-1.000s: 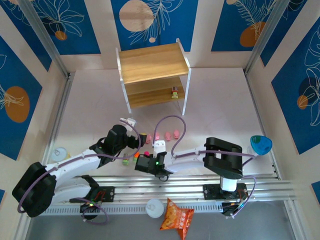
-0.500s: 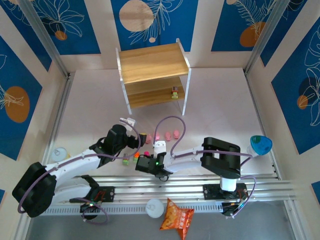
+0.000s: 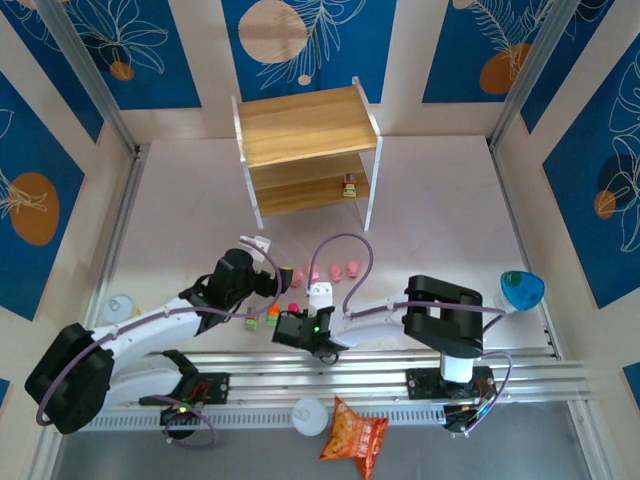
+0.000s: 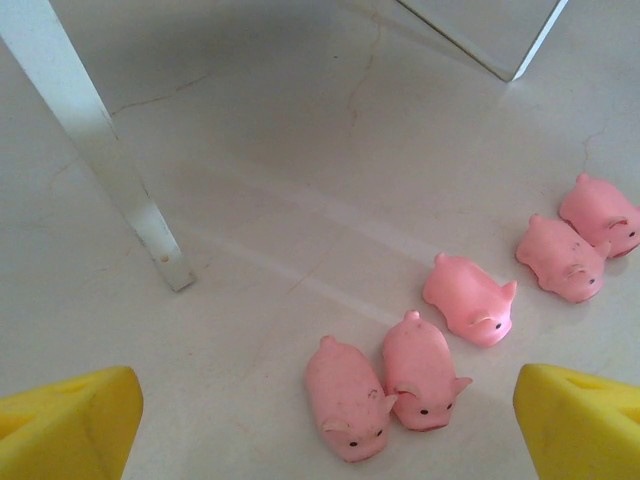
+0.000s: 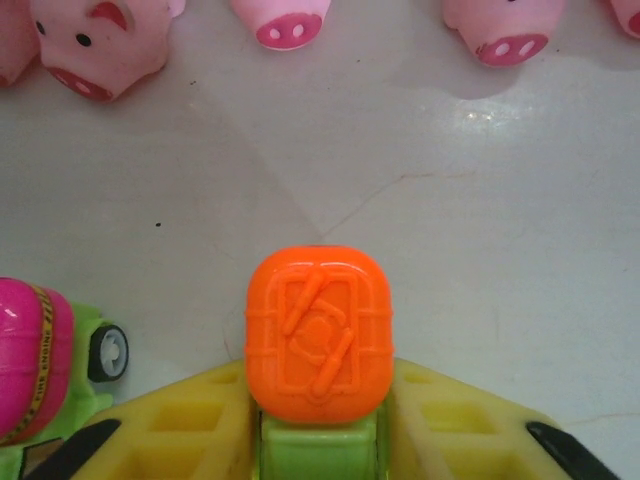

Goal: Place and organize the plastic toys onto the shelf

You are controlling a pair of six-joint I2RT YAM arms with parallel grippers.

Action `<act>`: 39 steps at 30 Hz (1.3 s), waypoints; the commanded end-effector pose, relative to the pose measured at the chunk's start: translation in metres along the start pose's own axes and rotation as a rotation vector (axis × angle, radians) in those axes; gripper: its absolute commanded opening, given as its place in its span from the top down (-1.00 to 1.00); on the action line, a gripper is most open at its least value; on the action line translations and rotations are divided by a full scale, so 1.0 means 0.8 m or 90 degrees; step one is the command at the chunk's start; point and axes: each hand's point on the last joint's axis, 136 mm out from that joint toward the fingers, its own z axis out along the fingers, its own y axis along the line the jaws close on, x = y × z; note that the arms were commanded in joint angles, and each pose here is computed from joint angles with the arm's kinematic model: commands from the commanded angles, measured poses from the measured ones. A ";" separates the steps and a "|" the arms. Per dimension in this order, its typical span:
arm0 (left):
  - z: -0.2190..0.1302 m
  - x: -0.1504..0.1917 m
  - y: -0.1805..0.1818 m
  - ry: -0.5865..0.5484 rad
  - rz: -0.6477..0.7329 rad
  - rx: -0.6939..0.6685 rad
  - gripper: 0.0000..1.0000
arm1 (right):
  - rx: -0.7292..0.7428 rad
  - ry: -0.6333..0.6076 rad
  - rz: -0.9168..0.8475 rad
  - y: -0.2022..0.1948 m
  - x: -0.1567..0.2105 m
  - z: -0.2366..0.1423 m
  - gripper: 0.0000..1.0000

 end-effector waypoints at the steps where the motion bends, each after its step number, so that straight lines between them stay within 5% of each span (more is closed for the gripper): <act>1: 0.001 -0.002 -0.001 -0.006 -0.012 0.011 -0.91 | 0.036 -0.013 -0.013 -0.025 0.002 0.010 0.49; 15: 0.000 -0.005 -0.007 -0.011 -0.008 0.030 -0.90 | -0.018 -0.075 -0.060 -0.033 -0.060 -0.036 0.57; 39: -0.008 -0.013 -0.031 -0.036 -0.005 0.105 -0.84 | -0.077 -0.119 -0.074 -0.040 -0.254 -0.057 0.58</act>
